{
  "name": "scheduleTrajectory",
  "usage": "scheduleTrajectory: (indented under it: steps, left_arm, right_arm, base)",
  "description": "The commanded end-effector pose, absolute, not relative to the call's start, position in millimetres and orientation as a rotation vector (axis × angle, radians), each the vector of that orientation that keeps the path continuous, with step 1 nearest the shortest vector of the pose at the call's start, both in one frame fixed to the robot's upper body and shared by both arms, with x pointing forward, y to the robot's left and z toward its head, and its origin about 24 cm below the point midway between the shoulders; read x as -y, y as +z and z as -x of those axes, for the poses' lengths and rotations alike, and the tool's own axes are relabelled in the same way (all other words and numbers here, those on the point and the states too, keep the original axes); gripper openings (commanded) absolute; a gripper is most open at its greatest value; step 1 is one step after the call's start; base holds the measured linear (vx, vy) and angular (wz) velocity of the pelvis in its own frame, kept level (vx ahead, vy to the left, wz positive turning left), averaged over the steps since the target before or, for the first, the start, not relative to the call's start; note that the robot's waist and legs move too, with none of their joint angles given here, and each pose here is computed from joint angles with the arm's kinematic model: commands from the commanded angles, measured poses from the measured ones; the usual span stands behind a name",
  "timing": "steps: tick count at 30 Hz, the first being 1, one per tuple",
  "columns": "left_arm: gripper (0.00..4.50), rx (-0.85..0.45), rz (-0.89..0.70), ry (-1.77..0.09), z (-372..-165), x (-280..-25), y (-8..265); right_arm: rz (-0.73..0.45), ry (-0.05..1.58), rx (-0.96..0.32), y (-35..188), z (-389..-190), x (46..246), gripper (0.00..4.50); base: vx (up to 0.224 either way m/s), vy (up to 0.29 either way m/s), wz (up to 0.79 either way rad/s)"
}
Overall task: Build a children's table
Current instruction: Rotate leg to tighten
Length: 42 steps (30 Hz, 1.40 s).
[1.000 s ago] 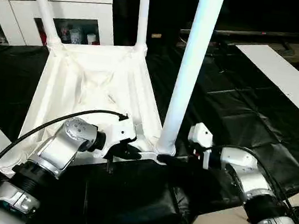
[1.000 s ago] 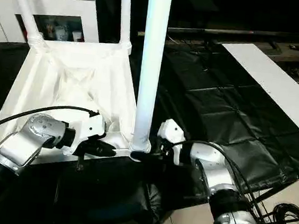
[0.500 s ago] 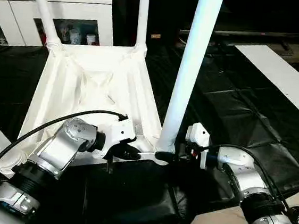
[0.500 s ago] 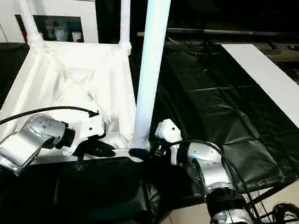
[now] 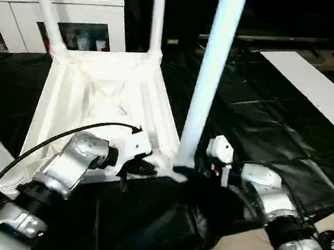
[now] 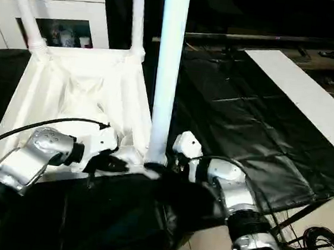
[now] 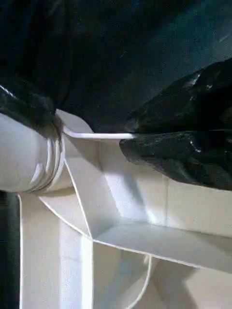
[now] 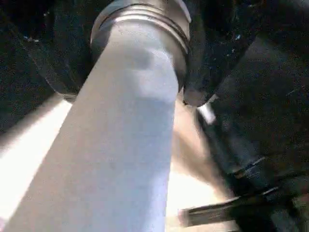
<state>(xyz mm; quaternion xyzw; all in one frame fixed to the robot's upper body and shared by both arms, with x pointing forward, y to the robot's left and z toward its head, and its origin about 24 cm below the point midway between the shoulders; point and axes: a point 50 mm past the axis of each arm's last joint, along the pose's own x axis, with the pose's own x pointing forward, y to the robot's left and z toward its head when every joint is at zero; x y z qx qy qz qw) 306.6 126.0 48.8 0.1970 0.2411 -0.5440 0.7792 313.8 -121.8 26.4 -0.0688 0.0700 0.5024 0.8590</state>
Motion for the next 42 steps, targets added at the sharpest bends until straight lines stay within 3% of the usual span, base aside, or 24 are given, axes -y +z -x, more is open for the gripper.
scheduleTrajectory:
  steps: [1, 3, 7, 13, 17, 19, 21, 24, 26, 27, 31, 34, 39, 42]
  left_arm:
    - [0.00, -0.589, -0.404, -1.091, -305, -118, 26]
    - [0.00, -0.608, -0.371, -1.004, -310, -106, 19]
    - [0.00, -0.632, -0.389, -0.860, -318, -85, 12]
    - [0.00, -0.613, -0.388, -0.859, -321, -70, 11]
    - [0.00, -0.615, -0.413, -0.858, -322, -76, 10]
    - [0.00, -0.624, -0.417, -0.855, -322, -81, 9]
    - [0.00, -0.625, -0.419, -0.855, -322, -82, 9]
    - [0.00, -0.625, -0.425, -0.872, -321, -88, 8]
    - [0.00, -0.610, -0.432, -0.929, -319, -93, 10]
    - [0.00, -0.610, -0.432, -0.929, -319, -93, 10]
    - [0.00, -0.586, -0.438, -1.053, -312, -101, 15]
    - [0.00, -0.578, -0.443, -1.145, -306, -107, 19]
    - [0.00, -0.520, -0.437, -1.404, -286, -110, 30]
    - [0.00, -0.546, -0.439, -1.471, -279, -113, 33]
  right_arm:
    - [0.066, 0.903, -0.193, 19, -319.9, 112.9, 2.41]
    - [-0.017, 0.715, -0.237, 11, -325.6, 97.9, 2.38]
    - [0.015, 0.520, -0.286, 5, -330.3, 73.8, 2.12]
    - [0.014, 0.489, -0.292, 6, -331.0, 56.5, 2.05]
    - [0.003, 0.522, -0.275, 7, -328.6, 55.3, 2.05]
    - [-0.021, 0.527, -0.240, 11, -329.0, 55.5, 2.58]
    - [-0.025, 0.523, -0.232, 12, -329.6, 55.9, 2.74]
    - [-0.001, 0.506, -0.195, 17, -333.1, 64.0, 3.05]
    - [0.111, 0.555, -0.147, 22, -333.9, 77.9, 3.14]
    - [0.111, 0.555, -0.147, 22, -333.9, 77.9, 3.26]
    - [0.273, 0.757, -0.076, 28, -324.0, 105.3, 3.26]
    - [0.332, 0.867, -0.051, 33, -316.6, 125.7, 3.26]
    - [0.229, 1.064, -0.061, 43, -303.5, 138.1, 3.26]
    - [0.236, 1.163, -0.073, 43, -296.8, 137.6, 3.26]
  base:
    - [-0.053, 0.000, -0.03]
    - [-0.052, 0.000, -0.05]
    - [-0.040, 0.002, -0.07]
    - [0.000, 0.000, 0.00]
    - [0.000, 0.000, 0.00]
    - [0.000, 0.000, 0.00]
    - [0.000, 0.000, 0.00]
    - [0.000, 0.000, 0.00]
    - [0.000, 0.000, 0.00]
    - [0.000, 0.000, 0.00]
    - [0.000, 0.000, 0.00]
    - [0.000, 0.000, 0.00]
    - [0.012, -0.007, 0.01]
    - [0.044, -0.021, 0.08]
